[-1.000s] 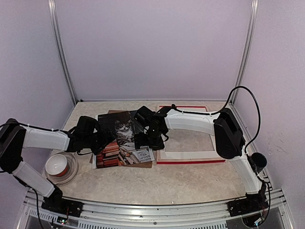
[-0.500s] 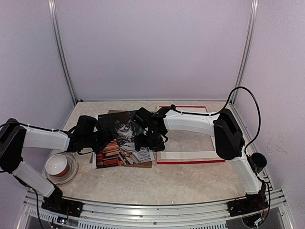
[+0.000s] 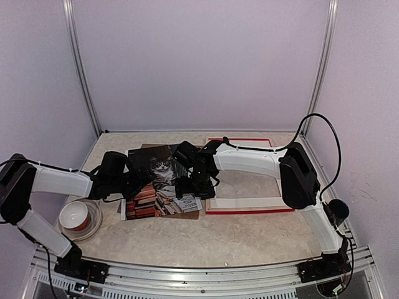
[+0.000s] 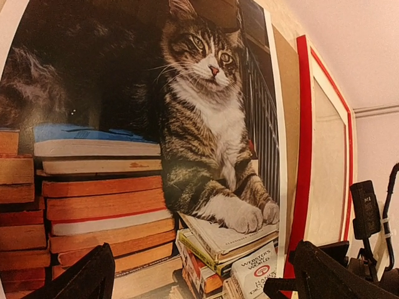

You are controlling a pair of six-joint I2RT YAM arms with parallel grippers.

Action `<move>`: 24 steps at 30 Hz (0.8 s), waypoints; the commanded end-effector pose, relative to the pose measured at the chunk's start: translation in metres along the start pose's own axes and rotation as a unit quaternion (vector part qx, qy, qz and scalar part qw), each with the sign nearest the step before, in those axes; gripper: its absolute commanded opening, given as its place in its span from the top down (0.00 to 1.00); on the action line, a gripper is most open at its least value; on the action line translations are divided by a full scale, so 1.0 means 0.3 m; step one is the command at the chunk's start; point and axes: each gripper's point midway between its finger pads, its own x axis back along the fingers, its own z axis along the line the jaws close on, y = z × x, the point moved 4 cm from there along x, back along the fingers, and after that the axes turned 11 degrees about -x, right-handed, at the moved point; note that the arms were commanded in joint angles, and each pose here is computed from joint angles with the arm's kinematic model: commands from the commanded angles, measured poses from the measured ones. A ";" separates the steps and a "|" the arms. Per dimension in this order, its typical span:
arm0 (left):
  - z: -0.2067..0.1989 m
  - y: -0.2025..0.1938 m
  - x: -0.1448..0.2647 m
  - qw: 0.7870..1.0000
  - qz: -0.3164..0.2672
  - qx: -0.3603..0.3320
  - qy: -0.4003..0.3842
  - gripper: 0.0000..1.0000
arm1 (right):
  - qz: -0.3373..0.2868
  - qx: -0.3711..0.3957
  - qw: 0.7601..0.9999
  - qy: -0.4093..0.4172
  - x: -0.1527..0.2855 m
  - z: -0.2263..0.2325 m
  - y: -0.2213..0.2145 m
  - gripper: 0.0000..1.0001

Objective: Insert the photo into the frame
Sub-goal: Pick up the photo from the backboard.

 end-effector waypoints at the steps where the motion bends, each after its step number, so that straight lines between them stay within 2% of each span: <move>1: 0.002 -0.023 -0.017 1.000 0.010 -0.005 -0.006 0.01 | 0.019 -0.003 1.000 -0.007 -0.023 0.005 -0.036 0.08; 12: 0.020 -0.093 -0.053 0.999 0.038 -0.003 -0.003 0.01 | 0.023 -0.013 0.999 -0.020 -0.036 -0.006 -0.052 0.08; 24: 0.030 -0.112 -0.063 0.999 0.047 -0.004 -0.009 0.01 | 0.040 -0.029 0.999 0.003 -0.038 0.019 -0.068 0.07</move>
